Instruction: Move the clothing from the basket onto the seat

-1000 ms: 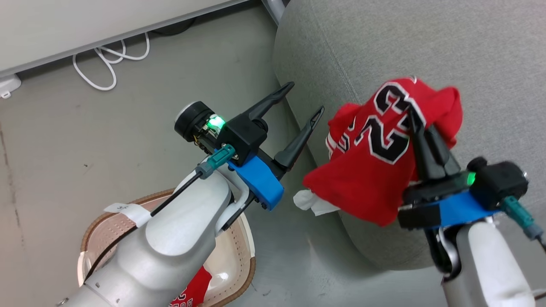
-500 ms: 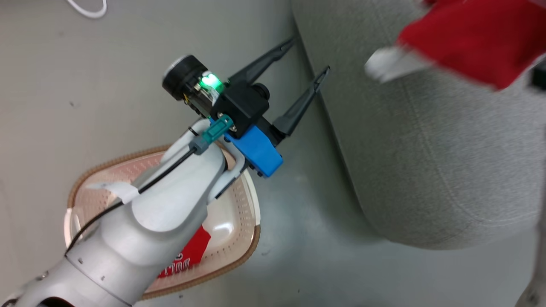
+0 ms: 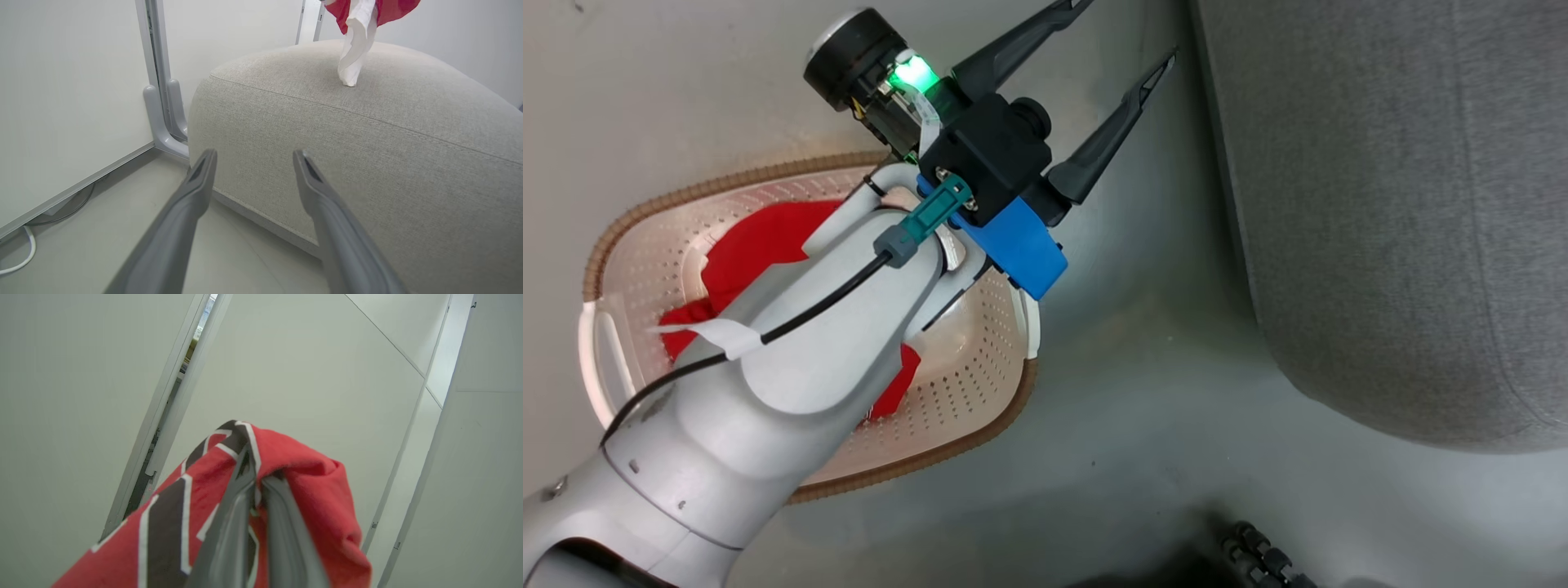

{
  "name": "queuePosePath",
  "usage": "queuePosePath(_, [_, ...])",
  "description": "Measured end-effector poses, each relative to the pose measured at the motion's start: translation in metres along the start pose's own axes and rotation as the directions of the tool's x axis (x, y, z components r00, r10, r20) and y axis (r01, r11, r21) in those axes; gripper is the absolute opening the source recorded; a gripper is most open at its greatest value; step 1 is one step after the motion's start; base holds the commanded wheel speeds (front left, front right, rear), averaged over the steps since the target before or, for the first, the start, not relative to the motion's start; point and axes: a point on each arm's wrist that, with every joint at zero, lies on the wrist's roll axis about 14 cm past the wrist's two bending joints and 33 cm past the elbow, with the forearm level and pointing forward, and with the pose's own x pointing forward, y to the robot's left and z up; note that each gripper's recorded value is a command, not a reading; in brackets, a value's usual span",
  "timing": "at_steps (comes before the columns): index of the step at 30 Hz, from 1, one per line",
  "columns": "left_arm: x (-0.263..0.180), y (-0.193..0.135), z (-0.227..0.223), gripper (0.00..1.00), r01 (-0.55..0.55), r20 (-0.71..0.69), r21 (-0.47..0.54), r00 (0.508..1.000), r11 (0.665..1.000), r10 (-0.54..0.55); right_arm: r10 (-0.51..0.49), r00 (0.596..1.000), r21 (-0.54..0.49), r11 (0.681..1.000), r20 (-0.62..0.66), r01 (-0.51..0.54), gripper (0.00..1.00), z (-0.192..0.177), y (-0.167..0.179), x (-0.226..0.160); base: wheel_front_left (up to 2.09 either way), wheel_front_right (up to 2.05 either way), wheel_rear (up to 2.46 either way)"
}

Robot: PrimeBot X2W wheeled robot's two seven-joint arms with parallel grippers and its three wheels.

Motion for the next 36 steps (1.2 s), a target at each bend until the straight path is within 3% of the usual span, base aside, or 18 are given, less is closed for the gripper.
queuePosePath(4, [-0.004,0.006,-0.019,1.00,-0.008,-0.023,-0.020,1.000,1.000,0.007,0.019,0.989,-0.022,1.000,-0.145,-0.023,0.00,-0.054,0.007,-0.012,0.00,0.00,0.00])
queuePosePath(8, [-0.007,0.007,-0.024,1.00,-0.013,-0.032,-0.025,0.999,1.000,0.013,0.012,0.954,-0.032,0.999,-0.301,-0.022,0.00,-0.105,0.009,-0.036,0.00,0.00,0.00])
queuePosePath(12, [-0.008,0.007,-0.024,1.00,-0.016,-0.033,-0.024,0.999,1.000,0.015,0.002,0.911,-0.012,1.000,-0.412,-0.007,0.00,-0.139,0.012,-0.060,0.00,0.00,0.00])
queuePosePath(16, [-0.006,0.003,-0.019,1.00,-0.009,-0.022,-0.024,1.000,1.000,0.009,0.014,0.844,0.014,1.000,-0.536,-0.008,0.00,-0.172,0.020,-0.096,0.00,0.00,0.00])
queuePosePath(21, [-0.007,0.002,-0.011,1.00,-0.011,-0.014,-0.014,1.000,1.000,0.010,0.022,0.798,0.043,0.999,-0.602,0.006,0.00,-0.186,0.022,-0.118,0.00,0.00,0.00])
queuePosePath(22, [-0.007,0.002,-0.009,1.00,-0.012,-0.012,-0.011,1.000,1.000,0.012,0.023,0.793,0.052,0.999,-0.609,0.011,0.21,-0.186,0.023,-0.121,0.00,0.00,0.00])
queuePosePath(23, [-0.007,0.002,-0.007,1.00,-0.014,-0.012,-0.007,1.000,1.000,0.014,0.023,0.788,0.057,0.998,-0.616,0.014,0.82,-0.186,0.023,-0.124,0.00,0.00,0.00])
queuePosePath(24, [-0.008,0.002,-0.004,1.00,-0.016,-0.009,-0.001,1.000,1.000,0.016,0.021,0.785,0.063,0.998,-0.619,0.023,1.00,-0.185,0.022,-0.126,0.00,0.00,0.00])
queuePosePath(30, [-0.008,-0.006,0.022,1.00,-0.030,0.029,0.006,0.999,1.000,0.030,0.007,0.797,0.048,0.998,-0.604,0.028,1.00,-0.166,0.004,-0.133,0.00,0.00,0.00])
queuePosePath(36, [-0.014,-0.018,0.057,1.00,-0.056,0.066,0.018,0.996,0.998,0.055,0.064,0.821,0.035,0.998,-0.568,-0.054,1.00,-0.130,0.002,-0.148,0.00,0.00,0.00])
